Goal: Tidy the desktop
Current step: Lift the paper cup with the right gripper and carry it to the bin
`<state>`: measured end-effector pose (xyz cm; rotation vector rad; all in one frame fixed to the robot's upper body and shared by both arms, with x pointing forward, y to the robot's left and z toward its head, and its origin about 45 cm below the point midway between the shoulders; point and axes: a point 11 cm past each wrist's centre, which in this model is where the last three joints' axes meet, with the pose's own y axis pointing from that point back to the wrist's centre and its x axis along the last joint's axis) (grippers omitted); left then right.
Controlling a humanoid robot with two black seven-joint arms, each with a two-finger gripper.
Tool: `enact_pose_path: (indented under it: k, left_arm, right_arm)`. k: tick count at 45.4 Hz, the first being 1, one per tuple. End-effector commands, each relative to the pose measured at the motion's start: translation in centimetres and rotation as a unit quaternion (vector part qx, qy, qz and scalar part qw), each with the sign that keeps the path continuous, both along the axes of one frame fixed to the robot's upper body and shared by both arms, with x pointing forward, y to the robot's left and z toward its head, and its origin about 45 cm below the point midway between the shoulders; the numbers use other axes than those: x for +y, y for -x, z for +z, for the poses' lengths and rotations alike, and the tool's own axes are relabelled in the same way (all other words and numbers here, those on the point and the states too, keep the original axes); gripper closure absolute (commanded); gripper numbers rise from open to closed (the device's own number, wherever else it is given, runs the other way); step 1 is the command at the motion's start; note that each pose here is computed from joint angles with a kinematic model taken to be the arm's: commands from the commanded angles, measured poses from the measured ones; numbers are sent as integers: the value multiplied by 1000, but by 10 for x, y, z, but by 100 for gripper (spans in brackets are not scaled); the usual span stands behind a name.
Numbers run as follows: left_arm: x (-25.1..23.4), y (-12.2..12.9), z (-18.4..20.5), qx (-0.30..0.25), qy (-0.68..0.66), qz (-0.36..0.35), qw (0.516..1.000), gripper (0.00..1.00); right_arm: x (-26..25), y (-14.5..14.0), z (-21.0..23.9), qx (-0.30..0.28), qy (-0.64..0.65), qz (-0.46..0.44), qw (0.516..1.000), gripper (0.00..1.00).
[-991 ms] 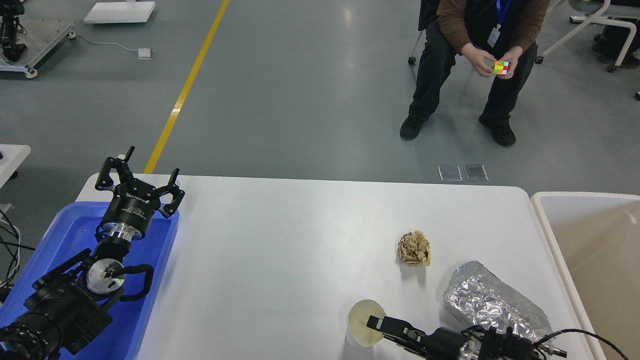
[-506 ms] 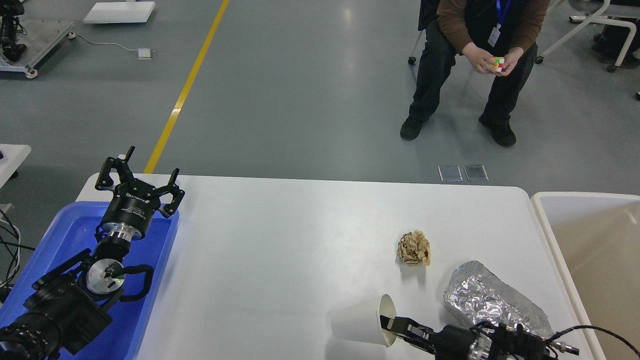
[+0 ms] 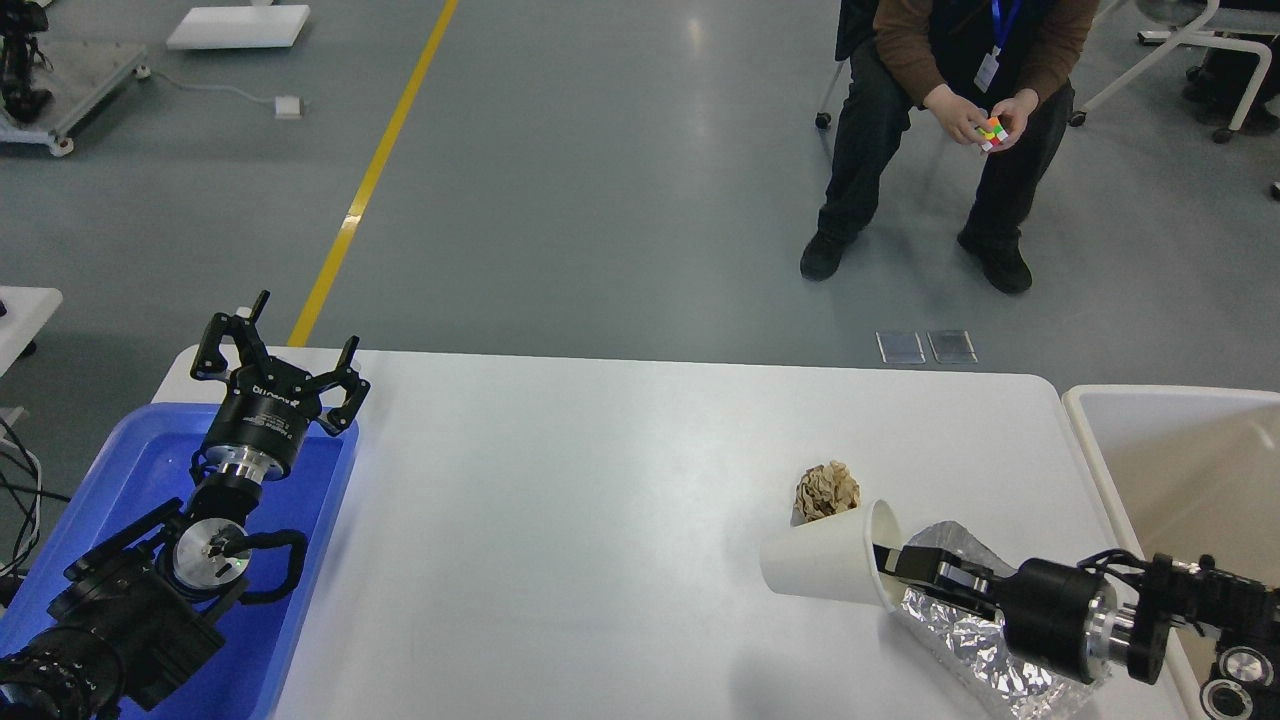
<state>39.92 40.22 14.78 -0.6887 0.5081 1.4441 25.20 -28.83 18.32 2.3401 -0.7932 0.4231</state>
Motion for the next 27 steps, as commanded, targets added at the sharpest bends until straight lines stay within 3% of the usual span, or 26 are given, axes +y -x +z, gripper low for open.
enact_pose_path:
  k: [1, 11, 21, 27]
  left_arm:
    - [0, 0, 0, 0, 0, 0, 1000, 0]
    - [0, 0, 0, 0, 0, 0, 1000, 0]
    - [0, 0, 0, 0, 0, 0, 1000, 0]
    - [0, 1, -1, 1, 0, 0, 1000, 0]
  right_arm:
    - [-37, -19, 58, -28, 43, -1, 999, 100]
    - [-51, -44, 112, -32, 43, -19, 998, 100]
    - [-67, -52, 163, -41, 53, -24, 997, 100]
    - [-79, -60, 175, -43, 56, -62, 996, 100]
